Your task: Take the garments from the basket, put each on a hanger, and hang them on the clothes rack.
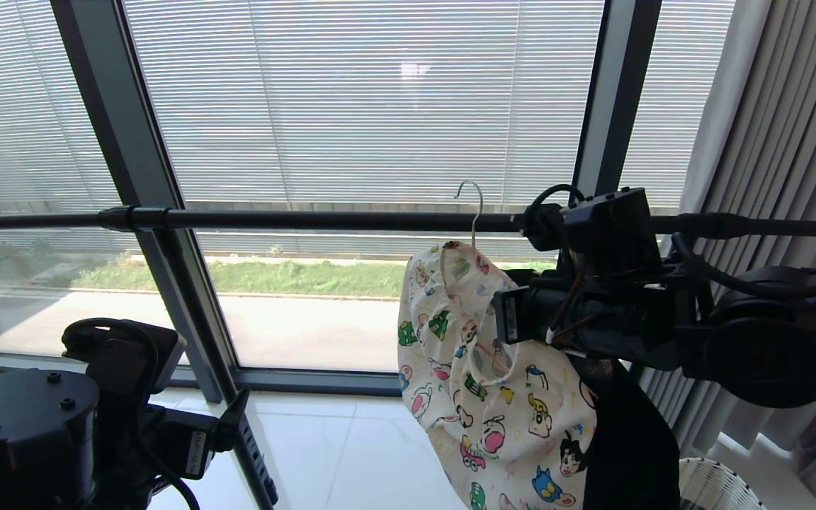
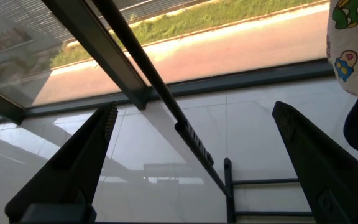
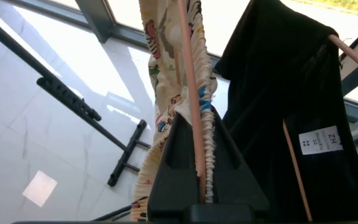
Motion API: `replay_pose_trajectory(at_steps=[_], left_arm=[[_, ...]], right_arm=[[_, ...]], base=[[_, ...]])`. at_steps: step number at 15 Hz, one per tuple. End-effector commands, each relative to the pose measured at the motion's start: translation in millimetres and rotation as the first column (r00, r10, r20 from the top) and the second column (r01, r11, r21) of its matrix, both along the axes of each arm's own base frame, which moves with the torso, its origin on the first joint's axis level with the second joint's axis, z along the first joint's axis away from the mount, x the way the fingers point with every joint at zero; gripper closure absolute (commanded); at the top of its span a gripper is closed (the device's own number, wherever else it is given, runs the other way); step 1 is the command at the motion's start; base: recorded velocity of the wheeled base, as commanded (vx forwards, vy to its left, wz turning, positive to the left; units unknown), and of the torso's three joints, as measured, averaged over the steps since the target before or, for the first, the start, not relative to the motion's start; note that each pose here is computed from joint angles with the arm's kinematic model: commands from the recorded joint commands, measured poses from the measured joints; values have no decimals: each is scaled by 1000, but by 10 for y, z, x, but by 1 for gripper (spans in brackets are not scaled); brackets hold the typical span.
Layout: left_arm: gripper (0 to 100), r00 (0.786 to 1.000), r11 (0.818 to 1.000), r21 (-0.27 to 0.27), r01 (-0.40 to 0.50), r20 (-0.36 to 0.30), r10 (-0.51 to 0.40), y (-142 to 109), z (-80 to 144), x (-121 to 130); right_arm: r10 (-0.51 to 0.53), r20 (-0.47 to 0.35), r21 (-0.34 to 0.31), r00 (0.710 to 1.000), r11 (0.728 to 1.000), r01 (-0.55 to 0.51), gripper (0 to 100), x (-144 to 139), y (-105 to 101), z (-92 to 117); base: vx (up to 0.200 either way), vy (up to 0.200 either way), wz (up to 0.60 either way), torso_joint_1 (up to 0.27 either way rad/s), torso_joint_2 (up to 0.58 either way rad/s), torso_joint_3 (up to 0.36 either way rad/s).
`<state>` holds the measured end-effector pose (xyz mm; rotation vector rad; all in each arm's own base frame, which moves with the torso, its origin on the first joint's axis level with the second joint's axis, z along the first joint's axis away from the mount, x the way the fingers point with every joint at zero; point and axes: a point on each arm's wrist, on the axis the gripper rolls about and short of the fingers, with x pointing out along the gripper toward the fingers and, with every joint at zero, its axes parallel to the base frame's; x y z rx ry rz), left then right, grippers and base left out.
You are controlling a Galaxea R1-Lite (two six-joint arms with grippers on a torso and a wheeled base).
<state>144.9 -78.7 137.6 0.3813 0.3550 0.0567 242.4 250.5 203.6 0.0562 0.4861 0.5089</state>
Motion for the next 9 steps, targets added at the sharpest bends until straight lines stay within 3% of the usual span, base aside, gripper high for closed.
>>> replay_pose_trajectory(at_steps=[1,9], left_arm=[[0,1000,1000,-1,0,1,0,2,2,-2],[0,1000,1000,1,2,-4,-2,-4,-8,5]], right_arm=[[-10,-16,-18,1000,1000,10,100,127,92,-112],[-19,-45,-56,999,998,16,100,214,126,-279]], base=[[0,0,0,0,0,0],[0,0,0,0,0,0]])
